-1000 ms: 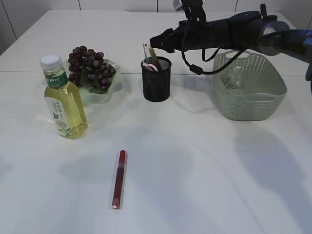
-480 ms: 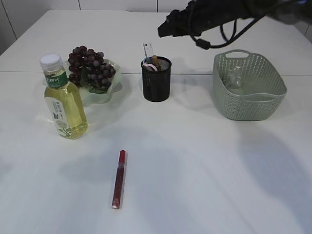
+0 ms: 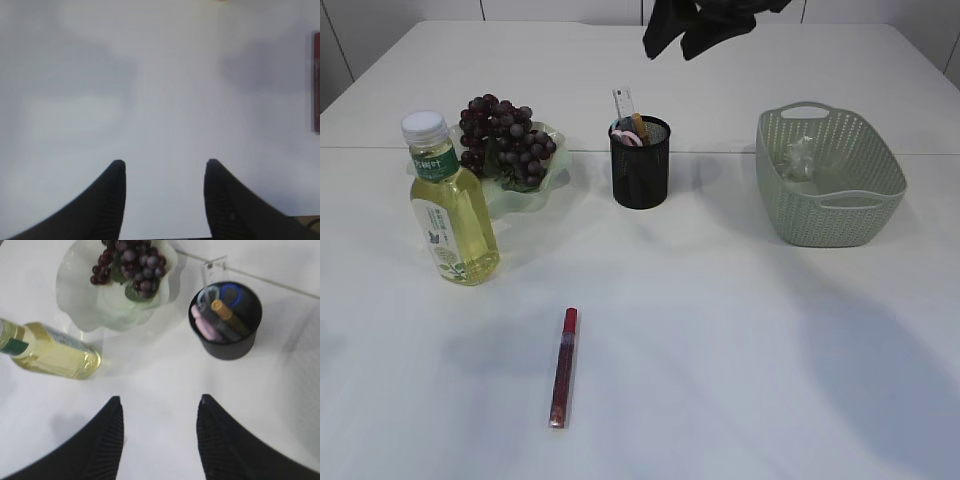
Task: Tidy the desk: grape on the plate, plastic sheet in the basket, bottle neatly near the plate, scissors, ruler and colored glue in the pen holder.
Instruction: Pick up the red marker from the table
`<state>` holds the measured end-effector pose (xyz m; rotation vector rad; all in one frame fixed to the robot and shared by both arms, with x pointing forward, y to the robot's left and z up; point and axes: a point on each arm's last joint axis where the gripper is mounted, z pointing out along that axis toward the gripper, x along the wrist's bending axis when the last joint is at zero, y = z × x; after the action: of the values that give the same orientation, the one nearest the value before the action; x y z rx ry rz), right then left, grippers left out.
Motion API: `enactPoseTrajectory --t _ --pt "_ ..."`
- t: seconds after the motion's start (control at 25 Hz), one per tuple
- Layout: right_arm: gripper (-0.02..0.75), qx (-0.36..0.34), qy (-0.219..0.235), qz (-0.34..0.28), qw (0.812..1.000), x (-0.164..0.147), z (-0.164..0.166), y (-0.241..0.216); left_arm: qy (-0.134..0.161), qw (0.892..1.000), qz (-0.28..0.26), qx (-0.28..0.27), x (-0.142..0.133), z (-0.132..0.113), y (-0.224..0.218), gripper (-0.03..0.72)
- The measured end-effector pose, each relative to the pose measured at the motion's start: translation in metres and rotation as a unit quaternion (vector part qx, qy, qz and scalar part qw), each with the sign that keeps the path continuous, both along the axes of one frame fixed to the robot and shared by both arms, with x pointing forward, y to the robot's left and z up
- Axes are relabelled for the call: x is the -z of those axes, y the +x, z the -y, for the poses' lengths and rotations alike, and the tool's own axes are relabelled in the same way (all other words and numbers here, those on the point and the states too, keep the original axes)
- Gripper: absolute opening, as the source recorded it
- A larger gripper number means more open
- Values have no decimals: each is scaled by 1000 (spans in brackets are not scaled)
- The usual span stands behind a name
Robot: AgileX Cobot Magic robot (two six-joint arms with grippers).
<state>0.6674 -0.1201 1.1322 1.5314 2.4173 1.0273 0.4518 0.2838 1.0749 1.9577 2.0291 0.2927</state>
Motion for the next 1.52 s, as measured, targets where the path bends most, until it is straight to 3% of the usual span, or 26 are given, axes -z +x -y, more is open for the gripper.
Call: enactPoseTrajectory --t 0.28,0.44,0.72,1.08,1.52 --pt "384 34 -39 -44 998 6 -54 -32 0 1000 -1 0 0 0 0 372" --pt "384 46 -38 -70 996 17 -89 -48 0 1000 -1 0 0 0 0 372" --pt "384 66 -54 -151 985 79 -131 -50 0 1000 -1 0 0 0 0 372" --pt "384 102 -84 -232 964 158 -147 -39 0 1000 -1 0 0 0 0 372" --pt "384 112 -123 -277 946 203 -155 -52 0 1000 1 0 0 0 0 372"
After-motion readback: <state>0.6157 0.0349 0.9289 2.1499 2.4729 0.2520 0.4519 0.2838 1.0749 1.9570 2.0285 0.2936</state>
